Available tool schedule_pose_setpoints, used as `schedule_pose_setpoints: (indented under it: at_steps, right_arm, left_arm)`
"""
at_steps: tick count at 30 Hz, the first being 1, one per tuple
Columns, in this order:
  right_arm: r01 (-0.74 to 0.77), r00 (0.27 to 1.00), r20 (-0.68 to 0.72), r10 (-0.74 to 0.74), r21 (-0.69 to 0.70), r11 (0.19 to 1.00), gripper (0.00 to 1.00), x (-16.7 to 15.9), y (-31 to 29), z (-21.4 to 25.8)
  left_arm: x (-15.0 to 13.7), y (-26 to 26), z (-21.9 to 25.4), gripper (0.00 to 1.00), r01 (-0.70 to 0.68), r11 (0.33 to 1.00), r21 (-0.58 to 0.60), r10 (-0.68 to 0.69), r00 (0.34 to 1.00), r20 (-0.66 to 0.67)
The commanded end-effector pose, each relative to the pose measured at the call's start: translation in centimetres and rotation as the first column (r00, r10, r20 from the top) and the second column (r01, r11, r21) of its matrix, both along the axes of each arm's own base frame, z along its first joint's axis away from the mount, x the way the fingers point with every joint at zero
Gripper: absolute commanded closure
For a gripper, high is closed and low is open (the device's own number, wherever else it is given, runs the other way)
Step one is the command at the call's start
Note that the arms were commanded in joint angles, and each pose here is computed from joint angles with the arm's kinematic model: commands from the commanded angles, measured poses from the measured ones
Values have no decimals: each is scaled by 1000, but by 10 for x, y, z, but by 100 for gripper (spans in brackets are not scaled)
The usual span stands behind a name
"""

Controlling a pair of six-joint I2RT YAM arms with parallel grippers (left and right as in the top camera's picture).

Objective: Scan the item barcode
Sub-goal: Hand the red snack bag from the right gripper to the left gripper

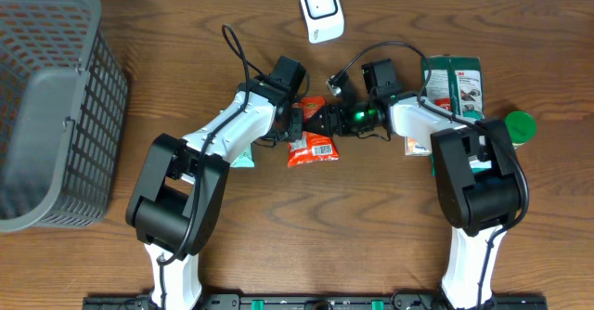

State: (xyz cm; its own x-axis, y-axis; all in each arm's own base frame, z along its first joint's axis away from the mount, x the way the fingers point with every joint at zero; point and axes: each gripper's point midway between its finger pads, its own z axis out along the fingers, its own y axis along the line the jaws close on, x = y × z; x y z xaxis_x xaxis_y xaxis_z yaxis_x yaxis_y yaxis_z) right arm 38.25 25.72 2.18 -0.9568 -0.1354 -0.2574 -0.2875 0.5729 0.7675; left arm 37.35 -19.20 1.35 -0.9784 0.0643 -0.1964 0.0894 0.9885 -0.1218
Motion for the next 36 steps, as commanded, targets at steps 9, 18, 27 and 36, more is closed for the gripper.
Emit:
schedule_pose_setpoints:
  at_steps: [9, 18, 27, 36]
  right_arm:
    - [-22, 999, 45, 23, -23, 1000, 79, -3, -8, -3]
    - [-17, 978, 207, 27, -52, 999, 98, 8, -15, 48]
    - [-30, 976, 218, 8, 95, 995, 99, -6, -31, 119]
    - [-163, 979, 188, 86, 446, 880, 99, -27, -40, 187]
  left_arm:
    - [-5, 7, -6, 75, -15, 999, 29, 16, 1000, -23]
    - [7, 1, 97, 46, -8, 996, -88, 25, 981, 194]
    - [-16, 10, 189, 17, 76, 942, -326, 18, 961, 276]
    - [-39, -13, 237, 8, 369, 680, -633, -185, 923, 339]
